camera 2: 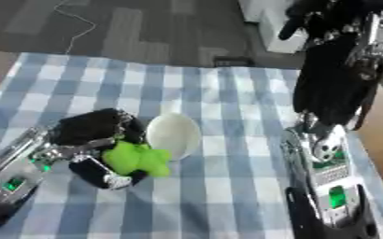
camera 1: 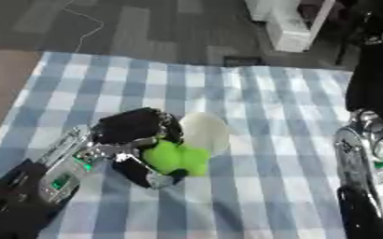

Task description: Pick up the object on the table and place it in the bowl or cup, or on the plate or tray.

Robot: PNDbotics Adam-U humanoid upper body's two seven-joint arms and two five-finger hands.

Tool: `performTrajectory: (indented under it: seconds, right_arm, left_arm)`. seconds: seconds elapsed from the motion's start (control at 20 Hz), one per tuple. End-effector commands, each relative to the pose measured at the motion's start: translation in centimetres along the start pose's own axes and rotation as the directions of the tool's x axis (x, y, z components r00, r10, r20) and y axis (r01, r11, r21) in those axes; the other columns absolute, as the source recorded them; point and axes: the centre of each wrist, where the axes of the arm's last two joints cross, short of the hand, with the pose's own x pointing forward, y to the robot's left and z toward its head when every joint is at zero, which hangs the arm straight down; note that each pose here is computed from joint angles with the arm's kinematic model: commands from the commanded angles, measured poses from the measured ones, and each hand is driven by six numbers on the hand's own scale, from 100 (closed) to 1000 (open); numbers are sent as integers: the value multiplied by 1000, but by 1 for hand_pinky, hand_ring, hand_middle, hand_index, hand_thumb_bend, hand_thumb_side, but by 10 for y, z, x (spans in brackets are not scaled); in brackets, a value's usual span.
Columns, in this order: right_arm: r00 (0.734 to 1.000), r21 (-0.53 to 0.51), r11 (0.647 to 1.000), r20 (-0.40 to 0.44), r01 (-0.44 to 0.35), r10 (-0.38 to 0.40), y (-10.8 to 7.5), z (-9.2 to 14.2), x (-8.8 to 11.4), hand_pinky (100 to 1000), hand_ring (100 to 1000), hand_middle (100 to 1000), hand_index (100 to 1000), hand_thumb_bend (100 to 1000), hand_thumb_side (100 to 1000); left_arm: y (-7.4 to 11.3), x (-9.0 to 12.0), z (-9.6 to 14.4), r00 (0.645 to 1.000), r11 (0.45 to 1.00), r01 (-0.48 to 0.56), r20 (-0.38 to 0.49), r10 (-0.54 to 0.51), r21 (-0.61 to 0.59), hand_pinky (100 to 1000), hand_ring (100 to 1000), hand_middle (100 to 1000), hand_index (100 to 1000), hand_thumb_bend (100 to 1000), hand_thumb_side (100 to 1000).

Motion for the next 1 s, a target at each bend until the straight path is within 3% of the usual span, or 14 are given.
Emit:
performTrajectory:
  seconds: [0.05, 0.5, 1.0]
  right_arm:
    - [1000, 10, 1000, 26, -13, 13, -2, -6, 5, 298, 449, 627, 789, 100, 855]
    - [999, -27, 999, 34, -33, 34, -6, -5, 7, 305, 451, 626, 788, 100, 857]
    - [996, -110, 993, 74, -49, 57, -11, -6, 13, 318, 453, 622, 785, 100, 858]
  left_arm:
    - [26, 7, -9, 996, 994, 94, 7, -94, 54, 100, 100, 100, 205, 100, 651]
    - [51, 3, -35, 983, 970, 182, -9, -183, 164, 100, 100, 100, 189, 100, 652]
    - [34, -26, -50, 974, 957, 226, -20, -226, 185, 100, 100, 100, 184, 100, 653]
